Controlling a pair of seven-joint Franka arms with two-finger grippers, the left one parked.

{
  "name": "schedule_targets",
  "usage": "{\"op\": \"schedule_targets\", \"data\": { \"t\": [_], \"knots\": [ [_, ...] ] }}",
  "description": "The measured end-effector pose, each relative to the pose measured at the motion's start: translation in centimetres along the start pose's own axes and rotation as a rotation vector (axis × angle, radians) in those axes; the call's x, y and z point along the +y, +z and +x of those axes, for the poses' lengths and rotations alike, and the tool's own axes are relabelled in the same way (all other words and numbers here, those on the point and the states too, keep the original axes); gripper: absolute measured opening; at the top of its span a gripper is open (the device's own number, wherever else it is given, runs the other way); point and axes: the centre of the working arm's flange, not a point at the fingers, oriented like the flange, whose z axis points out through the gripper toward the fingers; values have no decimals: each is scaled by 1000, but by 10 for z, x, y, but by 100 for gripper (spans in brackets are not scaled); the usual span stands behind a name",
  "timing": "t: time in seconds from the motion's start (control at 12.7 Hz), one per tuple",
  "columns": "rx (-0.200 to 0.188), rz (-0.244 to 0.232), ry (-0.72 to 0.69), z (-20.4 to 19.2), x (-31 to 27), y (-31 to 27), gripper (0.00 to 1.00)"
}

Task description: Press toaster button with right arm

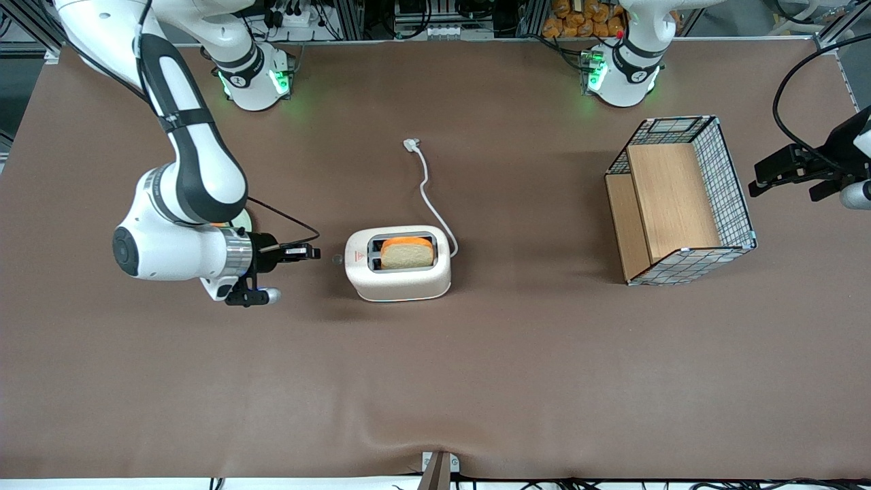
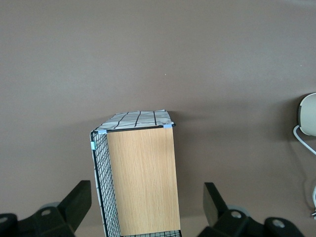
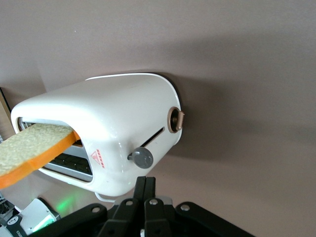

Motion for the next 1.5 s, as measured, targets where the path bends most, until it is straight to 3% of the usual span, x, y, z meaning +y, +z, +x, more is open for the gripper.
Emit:
{"op": "schedule_targets", "data": {
  "t": [1.5],
  "knots": [
    [26,-9,18,13,4,46,1]
  ]
}}
